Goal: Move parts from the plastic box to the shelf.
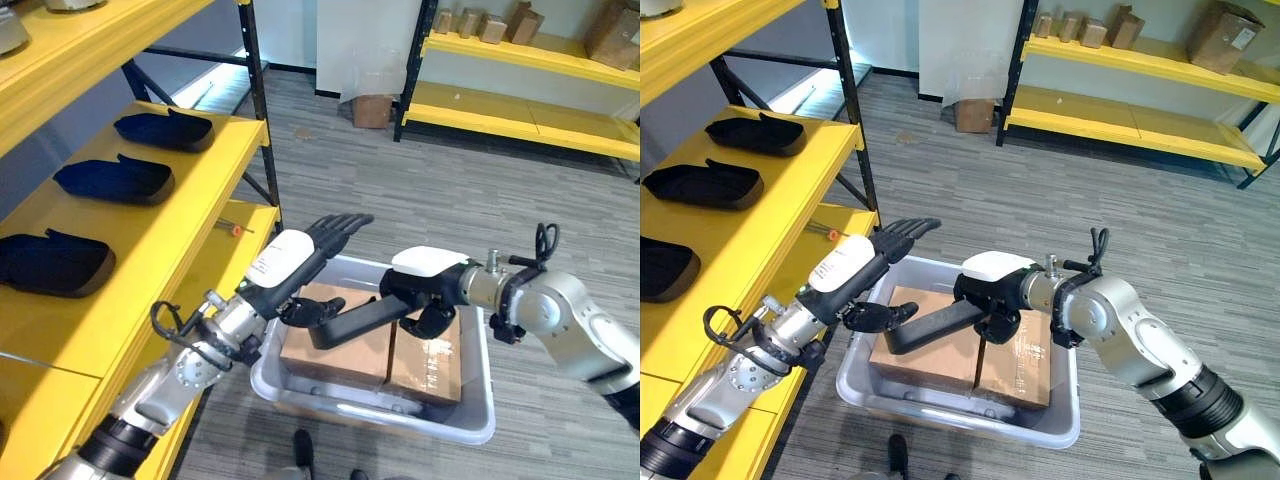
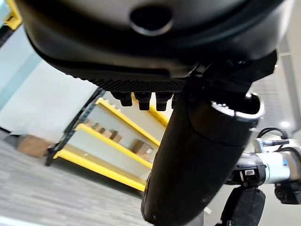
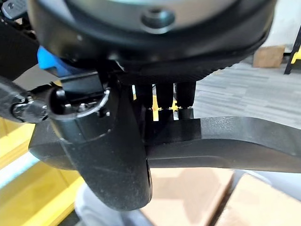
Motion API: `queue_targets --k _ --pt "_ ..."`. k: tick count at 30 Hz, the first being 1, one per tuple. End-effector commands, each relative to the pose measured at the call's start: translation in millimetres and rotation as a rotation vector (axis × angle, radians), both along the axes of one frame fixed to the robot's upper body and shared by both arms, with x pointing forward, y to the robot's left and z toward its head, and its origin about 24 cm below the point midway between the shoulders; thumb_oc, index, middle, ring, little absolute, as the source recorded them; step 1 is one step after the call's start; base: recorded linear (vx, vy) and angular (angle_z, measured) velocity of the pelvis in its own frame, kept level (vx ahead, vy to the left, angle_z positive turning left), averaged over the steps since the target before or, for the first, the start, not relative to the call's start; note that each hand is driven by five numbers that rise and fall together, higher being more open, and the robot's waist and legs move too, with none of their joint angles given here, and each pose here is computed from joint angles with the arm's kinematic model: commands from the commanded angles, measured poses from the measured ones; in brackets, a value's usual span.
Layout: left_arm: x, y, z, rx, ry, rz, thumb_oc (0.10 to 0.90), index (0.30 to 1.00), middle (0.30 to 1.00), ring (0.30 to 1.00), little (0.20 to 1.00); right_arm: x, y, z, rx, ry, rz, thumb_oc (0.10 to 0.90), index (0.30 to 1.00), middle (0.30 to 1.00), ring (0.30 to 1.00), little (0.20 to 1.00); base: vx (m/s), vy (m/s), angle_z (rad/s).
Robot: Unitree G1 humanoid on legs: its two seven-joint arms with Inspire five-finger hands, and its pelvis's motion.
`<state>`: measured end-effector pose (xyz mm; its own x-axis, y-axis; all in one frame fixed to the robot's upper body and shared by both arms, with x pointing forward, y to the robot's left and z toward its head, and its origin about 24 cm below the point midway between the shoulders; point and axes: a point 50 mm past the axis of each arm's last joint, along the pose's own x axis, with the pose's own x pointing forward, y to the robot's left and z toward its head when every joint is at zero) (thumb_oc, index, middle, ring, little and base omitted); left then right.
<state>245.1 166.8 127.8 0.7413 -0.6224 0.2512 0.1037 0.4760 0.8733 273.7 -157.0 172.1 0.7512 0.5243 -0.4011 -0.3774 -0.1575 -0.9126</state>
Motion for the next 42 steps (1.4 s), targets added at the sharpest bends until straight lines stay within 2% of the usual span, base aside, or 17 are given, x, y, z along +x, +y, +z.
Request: queue_targets --k 1,2,8,9,10,12,22,23,28,34,38,40,41,42 --pt "1.1 7.3 14.5 -0.161 -0.11 0.075 0.9 1.0 1.0 1.0 1.0 9.9 1.9 55.6 0.02 -0.339 -0.035 0.4 0.3 0.3 0.3 0.3 0.02 0.052 0.03" --pt "2.4 18.2 16.3 -0.162 -0.14 0.147 0.9 1.0 1.0 1.0 1.0 12.1 -3.7 53.5 -0.008 -0.354 -0.062 0.4 0.3 0.3 0.3 0.3 0.01 0.03 0.02" --pt "2.0 18.4 16.1 -0.161 -0.141 0.149 0.9 1.0 1.0 1.0 1.0 12.2 -3.4 53.2 -0.008 -0.353 -0.06 0.4 0.3 0.3 0.3 0.3 0.01 0.023 0.02" --pt "5.1 64.9 31.2 -0.025 -0.316 0.367 0.9 1.0 1.0 1.0 1.0 16.2 -15.6 49.0 -0.083 -0.365 -0.101 0.4 0.3 0.3 0.3 0.3 0.15 0.191 -0.06" --pt "0.7 82.5 39.5 -0.02 -0.365 0.423 0.9 1.0 1.0 1.0 1.0 21.0 -18.4 44.2 -0.089 -0.361 -0.132 0.4 0.3 0.3 0.3 0.3 0.18 0.226 0.02" --pt "-2.1 89.0 41.4 -0.02 -0.379 0.444 0.9 1.0 1.0 1.0 1.0 25.2 -22.7 38.8 -0.076 -0.352 -0.167 0.4 0.3 0.3 0.3 0.3 0.12 0.111 0.25" --pt "-7.3 94.6 41.2 0.017 -0.362 0.449 0.9 1.0 1.0 1.0 1.0 33.9 -31.8 34.9 0.022 -0.323 -0.223 0.4 0.3 0.3 0.3 0.3 0.05 0.034 0.22" --pt "-7.3 100.6 39.2 0.001 -0.355 0.493 0.9 1.0 1.0 1.0 1.0 27.2 -21.1 43.7 0.106 -0.368 -0.127 0.4 0.3 0.3 0.3 0.3 0.07 0.034 -0.07" --pt "-6.4 99.6 38.1 0.0 -0.352 0.488 0.9 1.0 1.0 1.0 1.0 20.8 -16.8 48.7 0.123 -0.392 -0.105 0.4 0.3 0.3 0.3 0.3 0.02 0.007 -0.09" --pt "-7.3 88.3 31.3 -0.033 -0.296 0.415 0.9 1.0 1.0 1.0 1.0 12.3 -12.9 60.3 0.298 -0.436 -0.079 0.4 0.3 0.3 0.3 0.3 0.01 -0.003 -0.06" --pt "-7.3 88.3 31.3 -0.033 -0.296 0.415 0.9 1.0 1.0 1.0 1.0 12.3 -12.9 60.3 0.298 -0.436 -0.079 0.4 0.3 0.3 0.3 0.3 0.0 -0.001 -0.02" --pt "-6.7 84.7 29.3 -0.038 -0.285 0.399 0.9 1.0 1.0 1.0 1.0 12.0 -12.2 62.0 0.359 -0.436 -0.076 0.4 0.3 0.3 0.3 0.3 0.0 0.0 0.0" --pt "-4.4 77.0 26.2 -0.057 -0.261 0.375 0.9 1.0 1.0 1.0 1.0 9.3 -6.4 65.3 0.462 -0.458 -0.053 0.4 0.3 0.3 0.3 0.3 -0.04 -0.002 0.0" --pt "-3.5 74.1 24.6 -0.073 -0.251 0.365 0.9 1.0 1.0 1.0 1.0 8.0 -5.1 65.8 0.467 -0.476 -0.056 0.4 0.3 0.3 0.3 0.3 -0.07 -0.005 0.01"
